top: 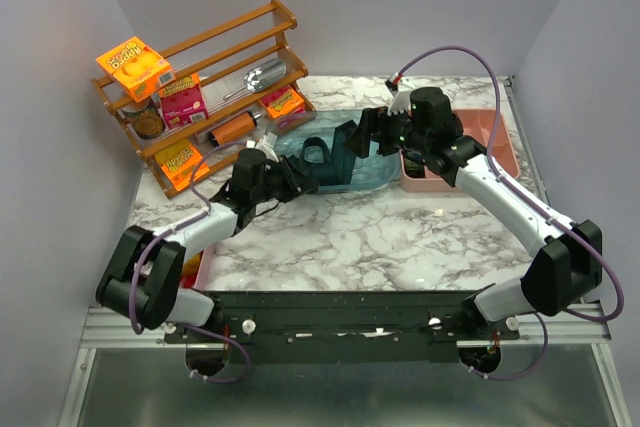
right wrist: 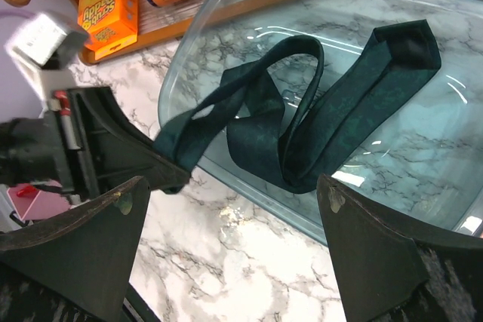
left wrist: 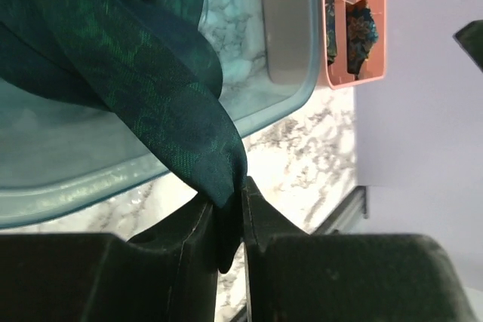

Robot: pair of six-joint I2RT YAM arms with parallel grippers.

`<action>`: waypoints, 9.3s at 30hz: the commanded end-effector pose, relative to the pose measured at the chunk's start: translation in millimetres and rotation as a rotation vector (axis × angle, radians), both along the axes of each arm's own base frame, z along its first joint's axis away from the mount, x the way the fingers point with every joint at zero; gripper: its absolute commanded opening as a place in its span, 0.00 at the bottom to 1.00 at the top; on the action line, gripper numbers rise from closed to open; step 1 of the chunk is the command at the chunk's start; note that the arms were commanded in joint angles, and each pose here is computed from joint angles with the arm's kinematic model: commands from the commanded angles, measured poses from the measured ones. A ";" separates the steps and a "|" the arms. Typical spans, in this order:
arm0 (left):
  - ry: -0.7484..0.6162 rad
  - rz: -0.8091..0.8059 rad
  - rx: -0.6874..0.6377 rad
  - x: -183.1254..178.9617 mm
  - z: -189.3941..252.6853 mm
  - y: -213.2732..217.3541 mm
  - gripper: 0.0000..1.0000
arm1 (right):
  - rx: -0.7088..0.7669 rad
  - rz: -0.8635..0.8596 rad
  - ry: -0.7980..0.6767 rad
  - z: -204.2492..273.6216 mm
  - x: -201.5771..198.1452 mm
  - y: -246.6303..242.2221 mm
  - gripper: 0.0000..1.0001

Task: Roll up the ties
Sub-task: Pick up the tie from the bin, then place the tie at the center of the board.

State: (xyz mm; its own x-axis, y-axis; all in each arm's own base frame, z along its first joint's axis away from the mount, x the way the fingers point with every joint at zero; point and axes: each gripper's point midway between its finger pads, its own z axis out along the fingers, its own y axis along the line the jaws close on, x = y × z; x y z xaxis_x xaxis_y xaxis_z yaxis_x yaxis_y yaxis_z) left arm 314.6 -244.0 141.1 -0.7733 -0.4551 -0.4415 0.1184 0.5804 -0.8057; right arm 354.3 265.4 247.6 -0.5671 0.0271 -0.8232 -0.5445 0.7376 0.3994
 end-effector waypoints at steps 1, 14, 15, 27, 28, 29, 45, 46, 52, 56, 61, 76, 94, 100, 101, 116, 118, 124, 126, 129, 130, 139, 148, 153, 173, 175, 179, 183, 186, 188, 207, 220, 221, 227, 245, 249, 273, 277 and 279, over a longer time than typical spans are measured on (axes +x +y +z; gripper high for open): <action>-0.064 -0.053 0.269 -1.5 23.2 22.4 0.23 | 0.005 0.034 0.009 2.0 -2.5 6.6 1.00; -0.311 -0.277 0.427 -31.1 144.0 35.0 0.24 | 0.107 0.088 0.106 20.6 -15.4 23.1 1.00; -0.307 -0.299 0.430 -38.5 141.5 35.9 0.24 | 0.118 0.090 0.120 21.0 -16.7 24.5 1.00; -0.189 -0.399 0.467 -103.9 59.9 29.8 0.35 | 0.220 0.232 0.334 -1.9 -48.5 46.4 1.00; -0.199 -0.375 0.475 -98.0 56.7 30.3 0.34 | 0.229 0.243 0.372 -8.7 -51.3 49.4 1.00; -0.204 -0.358 0.481 -95.7 54.7 31.9 0.34 | 0.242 0.274 0.405 -11.9 -58.6 54.2 1.00; -0.322 -0.334 0.418 -99.8 71.4 30.9 0.33 | 0.391 0.450 0.841 -41.7 -118.1 113.0 0.95; -0.320 -0.334 0.419 -100.7 70.8 31.7 0.33 | 0.419 0.461 0.843 -39.8 -119.5 113.8 0.95; -0.327 -0.334 0.409 -104.1 72.1 32.5 0.33 | 0.496 0.496 0.889 -37.3 -122.4 121.9 0.95; -0.325 -0.341 0.402 -106.2 71.7 32.0 0.33 | 0.554 0.512 0.878 -26.1 -120.9 125.7 0.95; -0.326 -0.351 0.383 -108.9 72.0 29.3 0.33 | 0.599 0.521 0.898 -21.5 -116.8 130.8 0.95; -0.331 -0.345 0.377 -109.2 74.9 28.7 0.33 | 0.549 0.541 0.970 -36.5 -122.4 146.4 0.74; -0.351 -0.115 0.502 -87.7 96.0 64.7 0.73 | 0.543 0.536 0.790 -9.9 -89.7 167.8 0.00; -0.340 0.172 0.502 -62.9 151.3 94.6 0.99 | 0.473 0.353 0.527 25.4 -55.6 147.9 0.00; -0.352 0.165 0.480 -61.1 159.5 89.8 0.99 | 0.471 0.331 0.495 31.0 -50.6 144.0 0.00; -0.715 -0.010 -0.021 -40.5 286.5 8.1 0.99 | 0.700 -0.086 0.031 175.0 -15.6 36.6 0.01; -0.782 -0.050 -0.091 -43.0 305.0 0.6 0.99 | 0.793 -0.085 -0.026 200.8 -19.2 23.6 0.00; -0.866 -0.264 -0.331 -56.0 335.3 -24.4 0.98 | 0.906 -0.036 -0.039 228.6 -37.3 4.6 0.00; -0.843 -0.333 -0.366 -53.9 330.0 -35.1 0.95 | 0.942 -0.010 -0.056 236.2 -44.2 1.2 0.00; -0.841 -0.393 -0.442 -57.7 335.5 -42.4 0.90 | 0.945 -0.003 -0.065 242.1 -47.5 -1.2 0.00; -0.868 -0.407 -0.482 -63.7 343.8 -41.6 0.90 | 0.943 -0.003 -0.071 244.3 -48.4 -2.0 0.00; -0.823 -0.400 -0.463 -49.7 326.7 -51.8 0.80 | 0.941 0.018 -0.028 236.7 -46.1 4.3 0.00; -0.763 -0.406 -0.461 -34.0 313.7 -66.7 0.62 | 0.937 0.047 0.008 228.6 -46.9 10.2 0.00; -0.774 -0.399 -0.460 -32.6 319.0 -67.5 0.28 | 0.930 0.061 0.042 218.2 -45.8 15.0 0.01; -0.942 -0.344 -0.041 -81.3 391.7 -12.8 0.00 | 0.681 0.160 0.320 82.4 -71.9 33.1 0.74; -0.932 -0.390 -0.029 -96.4 391.7 -9.9 0.00 | 0.651 0.150 0.334 69.3 -77.5 29.5 0.78; -0.932 -0.422 -0.001 -125.3 393.8 4.1 0.00 | 0.601 0.102 0.354 42.8 -85.4 20.3 0.86; -0.942 -0.359 0.043 -153.8 388.0 31.3 0.00 | 0.571 0.059 0.415 12.2 -88.3 16.5 0.91; -0.953 -0.337 0.032 -175.6 384.0 45.1 0.00 | 0.557 0.038 0.478 -12.1 -89.9 17.0 0.95; -0.934 -0.332 0.019 -181.0 374.7 47.7 0.00 | 0.563 0.042 0.517 -19.6 -92.1 19.7 0.98; -1.090 -0.471 -0.084 -272.5 384.3 71.7 0.00 | 0.598 0.132 0.825 -73.4 -108.1 107.4 0.99; -1.160 -0.543 -0.139 -307.9 392.7 79.1 0.00 | 0.643 0.060 0.934 -90.9 -77.6 144.7 0.99; -1.175 -0.547 -0.149 -310.9 396.1 79.5 0.00 | 0.641 0.067 0.946 -90.8 -77.8 147.9 0.99; -1.228 -0.603 -0.215 -333.1 412.5 82.3 0.00 | 0.655 0.088 0.987 -94.9 -79.1 166.6 0.93; -1.329 -0.699 -0.325 -372.4 437.5 89.5 0.00 | 0.689 0.153 0.964 -83.2 -82.4 174.5 0.00; -1.332 -0.682 -0.325 -367.8 439.0 88.4 0.00 | 0.648 0.140 0.868 -65.2 -81.0 163.2 0.00; -0.860 -0.591 -0.342 -150.6 357.7 -22.7 0.00 | 0.439 -0.510 0.266 -26.4 -48.1 -128.6 0.00; -0.800 -0.675 -0.361 -136.6 340.7 -63.5 0.00 | 0.390 -0.634 0.225 -31.0 -55.0 -177.4 0.00; -0.778 -0.703 -0.364 -124.6 332.9 -84.0 0.00 | 0.373 -0.676 0.221 -37.7 -61.0 -196.3 0.00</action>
State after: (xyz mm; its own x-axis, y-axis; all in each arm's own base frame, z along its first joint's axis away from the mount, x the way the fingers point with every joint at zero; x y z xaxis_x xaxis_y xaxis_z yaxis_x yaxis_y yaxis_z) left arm 188.7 -299.8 454.2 -0.5276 -0.2050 -0.8244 0.8410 0.0107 -0.5409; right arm 309.7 103.2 244.3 -0.4749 0.6967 -0.5377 -0.0198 0.6024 0.7980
